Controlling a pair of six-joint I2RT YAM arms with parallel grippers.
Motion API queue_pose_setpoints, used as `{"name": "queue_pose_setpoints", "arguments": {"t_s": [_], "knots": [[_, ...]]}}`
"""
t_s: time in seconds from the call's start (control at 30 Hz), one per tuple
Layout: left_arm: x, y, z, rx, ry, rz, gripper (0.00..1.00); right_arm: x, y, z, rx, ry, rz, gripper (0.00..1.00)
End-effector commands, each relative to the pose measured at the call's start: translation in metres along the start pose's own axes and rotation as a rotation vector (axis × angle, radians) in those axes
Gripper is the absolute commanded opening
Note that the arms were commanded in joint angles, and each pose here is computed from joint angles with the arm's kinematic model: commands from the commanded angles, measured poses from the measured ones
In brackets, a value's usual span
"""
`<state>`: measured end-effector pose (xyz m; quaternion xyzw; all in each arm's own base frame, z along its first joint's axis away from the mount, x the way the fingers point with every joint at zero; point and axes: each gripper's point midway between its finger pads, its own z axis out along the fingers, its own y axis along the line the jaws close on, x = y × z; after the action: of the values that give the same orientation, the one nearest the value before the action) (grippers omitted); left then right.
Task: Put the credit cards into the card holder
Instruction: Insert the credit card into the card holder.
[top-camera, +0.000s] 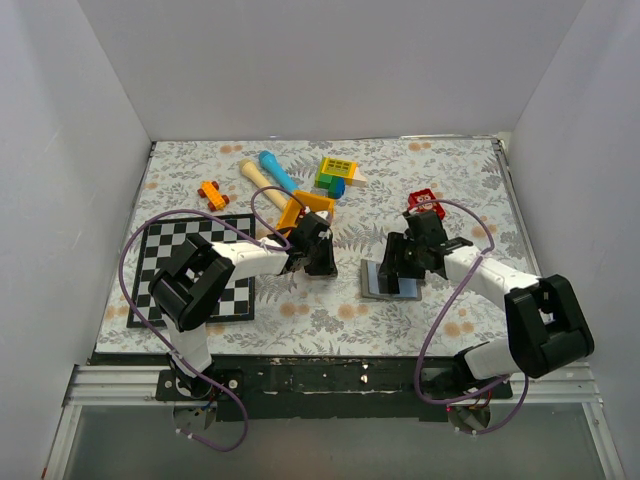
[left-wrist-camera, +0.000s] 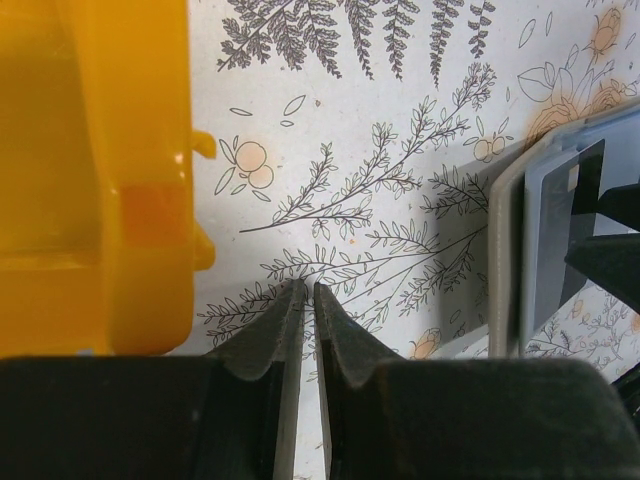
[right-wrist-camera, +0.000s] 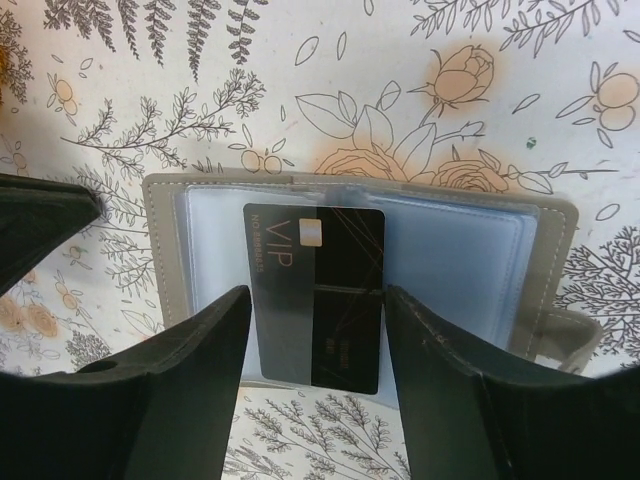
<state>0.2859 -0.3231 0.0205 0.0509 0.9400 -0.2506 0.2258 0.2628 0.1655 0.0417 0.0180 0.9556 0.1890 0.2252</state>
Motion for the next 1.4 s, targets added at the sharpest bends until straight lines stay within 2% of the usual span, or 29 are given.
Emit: {"name": "queue_pose_setpoints", "arguments": {"t_s": [0.0,0.13,0.2,0.3,0.4,0.6,0.8,0.97,1.07,1.37], "knots": [[0.005,0.003,0.002,-0.010,0.012,0.006,0.09,-0.012,0.001,-0.014,0.026,-0.030,-0.033,0.66],[0.005,0.003,0.002,-0.008,0.012,0.005,0.09,-0.014,-0.002,-0.019,0.046,-0.046,-0.024,0.66],[0.005,0.002,0.002,-0.007,0.013,0.006,0.09,-0.014,-0.005,-0.021,0.060,-0.049,-0.020,0.62],[0.004,0.002,0.002,-0.004,0.013,0.006,0.09,-0.015,-0.014,-0.021,0.112,-0.066,-0.016,0.51],[0.003,0.000,0.001,0.002,0.010,0.005,0.08,-0.014,-0.019,-0.019,0.139,-0.057,-0.010,0.32],[-0.003,-0.007,-0.003,0.016,-0.004,0.013,0.08,-0.009,-0.025,-0.007,0.164,-0.027,0.007,0.11],[-0.012,-0.017,-0.013,0.045,-0.026,0.015,0.10,-0.005,-0.029,0.000,0.179,-0.008,0.006,0.05],[-0.026,-0.036,-0.028,0.098,-0.063,0.024,0.29,-0.003,-0.029,0.002,0.174,-0.002,0.008,0.02],[-0.031,-0.054,-0.038,0.145,-0.077,0.016,0.37,-0.004,-0.028,0.001,0.170,-0.007,0.007,0.02],[-0.035,-0.090,-0.047,0.243,-0.082,0.014,0.47,-0.004,-0.028,0.001,0.171,-0.005,0.005,0.01]]}}
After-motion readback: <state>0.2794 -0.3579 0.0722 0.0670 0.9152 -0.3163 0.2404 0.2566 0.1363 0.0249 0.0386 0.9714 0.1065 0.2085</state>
